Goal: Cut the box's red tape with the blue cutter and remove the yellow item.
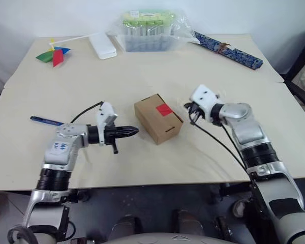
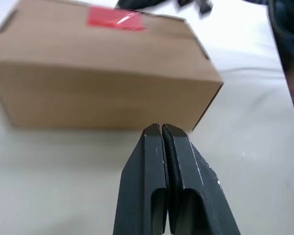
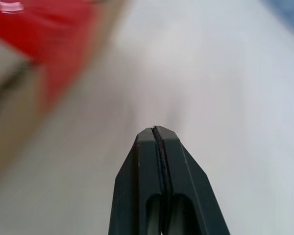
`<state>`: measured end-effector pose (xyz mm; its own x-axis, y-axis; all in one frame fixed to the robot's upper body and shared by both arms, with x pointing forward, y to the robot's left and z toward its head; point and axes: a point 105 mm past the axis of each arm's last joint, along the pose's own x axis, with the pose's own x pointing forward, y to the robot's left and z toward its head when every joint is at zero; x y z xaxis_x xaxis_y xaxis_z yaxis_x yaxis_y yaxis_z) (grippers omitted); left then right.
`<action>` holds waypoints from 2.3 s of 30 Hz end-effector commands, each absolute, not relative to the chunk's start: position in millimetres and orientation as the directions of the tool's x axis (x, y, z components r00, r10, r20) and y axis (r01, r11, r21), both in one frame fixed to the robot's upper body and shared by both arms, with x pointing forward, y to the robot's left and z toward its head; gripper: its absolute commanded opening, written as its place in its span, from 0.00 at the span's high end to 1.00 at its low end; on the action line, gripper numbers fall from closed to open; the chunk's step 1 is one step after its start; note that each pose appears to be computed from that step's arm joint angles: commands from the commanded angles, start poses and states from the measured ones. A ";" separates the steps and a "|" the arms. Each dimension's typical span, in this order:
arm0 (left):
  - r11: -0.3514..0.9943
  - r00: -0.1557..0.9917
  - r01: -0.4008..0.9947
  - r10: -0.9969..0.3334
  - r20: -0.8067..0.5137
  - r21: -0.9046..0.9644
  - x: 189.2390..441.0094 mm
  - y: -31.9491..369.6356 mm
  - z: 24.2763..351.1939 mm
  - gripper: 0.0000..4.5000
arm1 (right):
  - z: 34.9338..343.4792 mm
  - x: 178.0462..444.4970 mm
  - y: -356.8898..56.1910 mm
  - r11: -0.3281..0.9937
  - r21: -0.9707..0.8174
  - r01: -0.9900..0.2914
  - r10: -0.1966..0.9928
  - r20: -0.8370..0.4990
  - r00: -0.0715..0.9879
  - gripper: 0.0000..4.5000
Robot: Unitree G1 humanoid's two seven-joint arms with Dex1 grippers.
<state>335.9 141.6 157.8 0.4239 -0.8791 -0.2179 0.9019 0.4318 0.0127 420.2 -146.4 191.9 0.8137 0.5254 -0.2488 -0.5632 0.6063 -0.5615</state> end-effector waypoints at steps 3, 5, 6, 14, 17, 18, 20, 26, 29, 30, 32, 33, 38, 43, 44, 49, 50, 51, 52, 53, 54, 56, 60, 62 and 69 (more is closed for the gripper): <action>0.569 0.576 0.817 -0.811 -0.102 0.095 361.0 170.7 193.2 0.98 | 219.1 385.6 -169.7 0.661 -0.563 -0.496 0.464 -0.212 0.860 1.00; 0.609 0.620 0.783 -0.780 -0.084 0.125 378.3 179.3 197.9 0.98 | 214.5 365.8 -171.2 0.662 -0.550 -0.509 0.452 -0.250 0.857 1.00; 0.616 0.628 0.775 -0.774 -0.075 0.139 384.9 181.2 199.5 0.98 | 210.8 357.3 -170.9 0.666 -0.535 -0.519 0.446 -0.272 0.853 1.00; 0.625 0.650 0.754 -0.754 -0.092 0.202 430.5 163.3 192.7 0.98 | 165.6 307.9 -134.7 0.680 -0.363 -0.637 0.464 -0.461 0.757 1.00; 0.619 0.639 0.763 -0.765 -0.075 0.189 437.0 147.5 191.9 0.98 | 159.9 307.4 -123.9 0.710 -0.327 -0.624 0.462 -0.453 0.762 1.00; 0.614 0.634 0.768 -0.770 -0.076 0.181 438.3 141.6 190.2 0.98 | 157.9 308.1 -121.1 0.714 -0.322 -0.621 0.460 -0.453 0.764 1.00; 0.606 0.625 0.777 -0.777 -0.083 0.172 440.2 129.5 185.0 0.98 | 155.1 309.9 -114.0 0.722 -0.310 -0.618 0.463 -0.447 0.765 1.00; 0.575 0.598 0.799 -0.789 -0.140 0.173 439.1 113.4 168.3 0.98 | 151.9 316.7 -101.2 0.735 -0.304 -0.606 0.464 -0.427 0.776 1.00; 0.543 0.565 0.824 -0.808 -0.167 0.159 435.8 107.9 162.5 0.98 | 150.6 320.3 -96.4 0.732 -0.302 -0.610 0.470 -0.424 0.774 1.00; 0.533 0.555 0.831 -0.813 -0.174 0.158 434.9 106.2 161.1 0.98 | 150.3 321.8 -95.3 0.731 -0.304 -0.611 0.471 -0.422 0.774 1.00; 0.513 0.535 0.844 -0.825 -0.182 0.158 433.1 103.4 160.6 0.98 | 151.9 324.7 -94.3 0.730 -0.306 -0.610 0.474 -0.417 0.776 1.00; 0.506 0.529 0.848 -0.829 -0.183 0.157 432.5 102.8 160.7 0.98 | 152.6 325.7 -94.1 0.730 -0.307 -0.610 0.475 -0.415 0.776 1.00; 0.448 0.472 0.880 -0.861 -0.190 0.156 426.9 100.5 163.7 0.98 | 156.5 328.8 -95.8 0.713 -0.319 -0.624 0.486 -0.417 0.768 1.00; 0.408 0.435 0.899 -0.876 -0.208 0.158 421.6 102.2 159.8 0.98 | 156.9 324.1 -91.0 0.689 -0.313 -0.653 0.514 -0.425 0.746 1.00; 0.404 0.430 0.901 -0.878 -0.208 0.157 420.9 102.2 159.5 0.98 | 154.7 321.8 -89.0 0.682 -0.308 -0.663 0.522 -0.430 0.737 1.00; 0.380 0.408 0.911 -0.889 -0.209 0.159 418.0 100.5 158.6 0.98 | 147.3 317.3 -83.8 0.664 -0.302 -0.684 0.535 -0.447 0.717 1.00; 0.370 0.398 0.915 -0.892 -0.214 0.158 416.8 100.2 158.1 0.98 | 147.3 317.2 -83.5 0.665 -0.301 -0.684 0.535 -0.447 0.717 1.00; 0.359 0.387 0.920 -0.896 -0.219 0.158 415.5 100.1 157.5 0.98 | 147.5 317.1 -83.8 0.666 -0.301 -0.682 0.534 -0.447 0.718 1.00; 0.350 0.379 0.923 -0.898 -0.223 0.157 414.4 100.3 157.0 0.98 | 147.8 316.7 -84.4 0.667 -0.302 -0.681 0.533 -0.447 0.719 1.00; 0.342 0.370 0.927 -0.901 -0.228 0.154 413.2 100.7 155.9 0.98 | 148.1 316.1 -85.6 0.667 -0.305 -0.680 0.530 -0.446 0.721 1.00; 0.329 0.356 0.933 -0.904 -0.236 0.148 411.1 101.3 154.0 0.98 | 148.6 315.7 -87.4 0.668 -0.314 -0.675 0.523 -0.447 0.726 1.00; 0.308 0.335 0.941 -0.908 -0.251 0.141 407.7 102.5 149.9 0.98 | 149.6 314.9 -89.6 0.665 -0.331 -0.669 0.514 -0.448 0.732 1.00; 0.253 0.280 0.959 -0.917 -0.285 0.127 399.7 98.7 139.7 0.98 | 154.1 310.0 -94.0 0.654 -0.347 -0.672 0.510 -0.453 0.731 1.00; 0.236 0.265 0.963 -0.919 -0.293 0.129 397.6 96.4 137.2 0.98 | 155.3 306.8 -95.6 0.648 -0.349 -0.677 0.512 -0.458 0.727 1.00; 0.208 0.238 0.970 -0.921 -0.309 0.128 392.8 94.6 131.4 0.98 | 154.7 299.4 -99.9 0.650 -0.338 -0.680 0.507 -0.473 0.720 1.00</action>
<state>400.3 111.9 134.0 0.3170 -0.9001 -0.2988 0.9482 0.2932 0.1226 307.7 -117.7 136.6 0.7306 0.4168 -0.5409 -0.6390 0.6965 -0.3263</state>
